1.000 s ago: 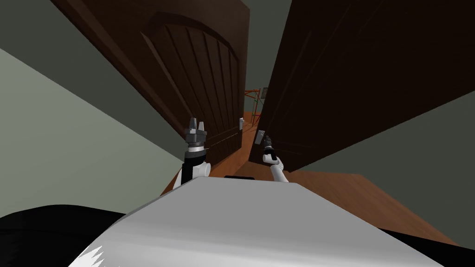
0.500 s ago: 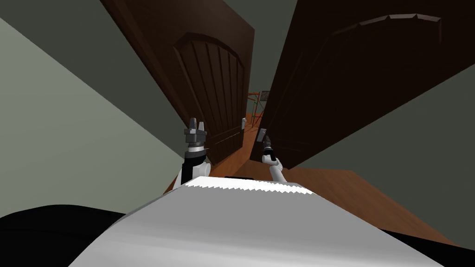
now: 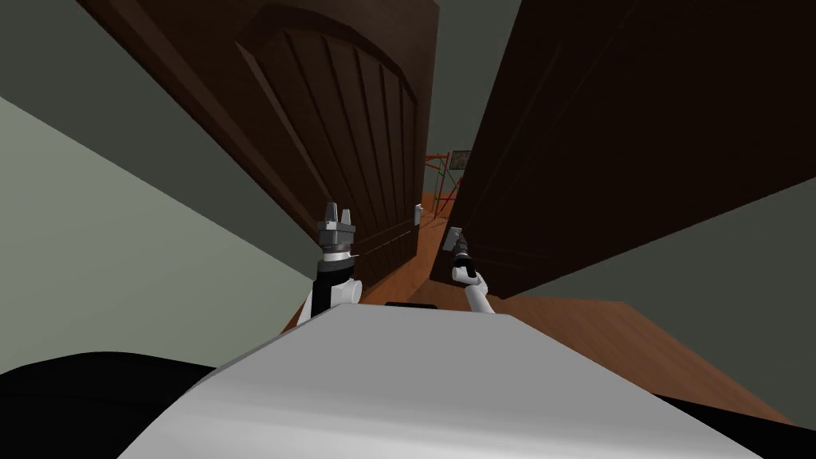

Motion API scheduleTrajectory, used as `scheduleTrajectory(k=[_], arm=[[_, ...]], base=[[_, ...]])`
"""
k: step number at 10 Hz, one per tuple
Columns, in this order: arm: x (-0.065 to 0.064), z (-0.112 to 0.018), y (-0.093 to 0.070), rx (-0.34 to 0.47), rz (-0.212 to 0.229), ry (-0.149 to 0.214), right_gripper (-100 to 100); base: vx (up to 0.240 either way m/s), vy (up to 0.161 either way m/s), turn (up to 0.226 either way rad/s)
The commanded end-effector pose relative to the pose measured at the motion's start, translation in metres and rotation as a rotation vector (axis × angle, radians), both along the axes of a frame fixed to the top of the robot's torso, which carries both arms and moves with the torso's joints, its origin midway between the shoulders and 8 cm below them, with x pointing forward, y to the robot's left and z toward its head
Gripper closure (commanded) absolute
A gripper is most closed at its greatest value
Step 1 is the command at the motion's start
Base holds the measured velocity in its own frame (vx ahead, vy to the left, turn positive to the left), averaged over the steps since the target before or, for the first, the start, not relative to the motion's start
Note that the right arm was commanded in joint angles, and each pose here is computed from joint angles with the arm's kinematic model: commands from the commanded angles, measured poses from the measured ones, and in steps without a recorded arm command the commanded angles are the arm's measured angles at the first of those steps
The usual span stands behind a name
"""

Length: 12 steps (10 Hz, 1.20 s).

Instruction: Push the door open

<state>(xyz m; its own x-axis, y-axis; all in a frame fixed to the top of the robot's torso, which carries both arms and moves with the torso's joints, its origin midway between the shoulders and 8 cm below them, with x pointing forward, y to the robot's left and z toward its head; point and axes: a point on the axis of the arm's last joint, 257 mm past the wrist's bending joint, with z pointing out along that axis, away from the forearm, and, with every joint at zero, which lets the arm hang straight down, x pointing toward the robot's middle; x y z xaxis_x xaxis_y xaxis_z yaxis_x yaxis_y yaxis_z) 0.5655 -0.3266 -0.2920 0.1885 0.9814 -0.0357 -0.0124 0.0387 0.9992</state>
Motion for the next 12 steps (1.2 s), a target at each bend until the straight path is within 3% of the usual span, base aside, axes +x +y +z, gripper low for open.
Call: scheduleTrajectory(k=[1,3,4,9,10,12], arm=[[-0.002,-0.001,0.001,0.004,-0.003,-0.003,-100],[-0.002,-0.002,0.002,0.008,-0.003,-0.003,-100],[-0.002,-0.002,0.002,0.008,-0.003,-0.003,100],[-0.002,-0.002,0.002,0.008,-0.003,-0.003,100],[-0.004,-0.001,-0.014,0.002,-0.034,-0.004,100],[-0.005,0.003,-0.029,-0.005,-0.065,-0.011,100]], base=[[0.215,-0.044,0.031],[0.144,-0.027,0.014],[-0.011,0.002,-0.005],[-0.017,0.003,0.000],[0.038,-0.017,0.143],[0.065,-0.025,0.121]])
